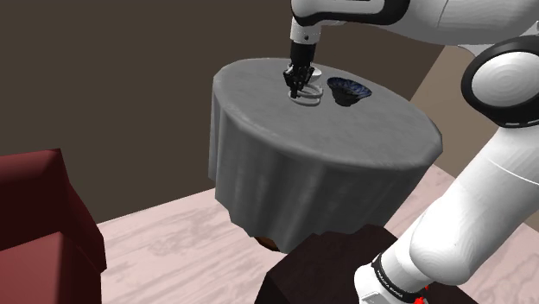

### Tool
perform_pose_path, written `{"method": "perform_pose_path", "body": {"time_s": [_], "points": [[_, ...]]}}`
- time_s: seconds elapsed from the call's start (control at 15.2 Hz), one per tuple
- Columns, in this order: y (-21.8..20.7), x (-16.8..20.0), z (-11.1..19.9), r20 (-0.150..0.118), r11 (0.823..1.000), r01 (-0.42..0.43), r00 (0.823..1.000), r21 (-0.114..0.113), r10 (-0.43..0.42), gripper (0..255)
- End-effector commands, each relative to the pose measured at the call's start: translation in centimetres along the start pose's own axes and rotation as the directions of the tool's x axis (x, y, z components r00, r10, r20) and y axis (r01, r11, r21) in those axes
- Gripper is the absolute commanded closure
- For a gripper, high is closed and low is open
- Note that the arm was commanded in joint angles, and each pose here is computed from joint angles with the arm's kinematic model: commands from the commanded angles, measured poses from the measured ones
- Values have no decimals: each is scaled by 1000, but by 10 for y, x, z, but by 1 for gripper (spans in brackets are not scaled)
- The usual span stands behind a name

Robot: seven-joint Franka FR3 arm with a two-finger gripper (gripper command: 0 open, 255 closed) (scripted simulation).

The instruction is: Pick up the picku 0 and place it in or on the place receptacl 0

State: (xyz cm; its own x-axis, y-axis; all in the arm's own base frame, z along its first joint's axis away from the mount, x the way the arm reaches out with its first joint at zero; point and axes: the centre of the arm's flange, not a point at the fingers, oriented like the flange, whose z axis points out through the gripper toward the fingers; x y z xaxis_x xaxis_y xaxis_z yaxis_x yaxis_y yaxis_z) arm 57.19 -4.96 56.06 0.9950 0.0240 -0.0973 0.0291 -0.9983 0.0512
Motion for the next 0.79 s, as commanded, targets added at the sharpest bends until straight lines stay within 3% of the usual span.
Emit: {"method": "perform_pose_path", "body": {"time_s": [0.0, 0.73], "points": [[1, -2, -11, 0, 1000, 0, 1000, 0, 0, 255], [3, -7, -69, 0, 1000, 0, 1000, 0, 0, 255]]}}
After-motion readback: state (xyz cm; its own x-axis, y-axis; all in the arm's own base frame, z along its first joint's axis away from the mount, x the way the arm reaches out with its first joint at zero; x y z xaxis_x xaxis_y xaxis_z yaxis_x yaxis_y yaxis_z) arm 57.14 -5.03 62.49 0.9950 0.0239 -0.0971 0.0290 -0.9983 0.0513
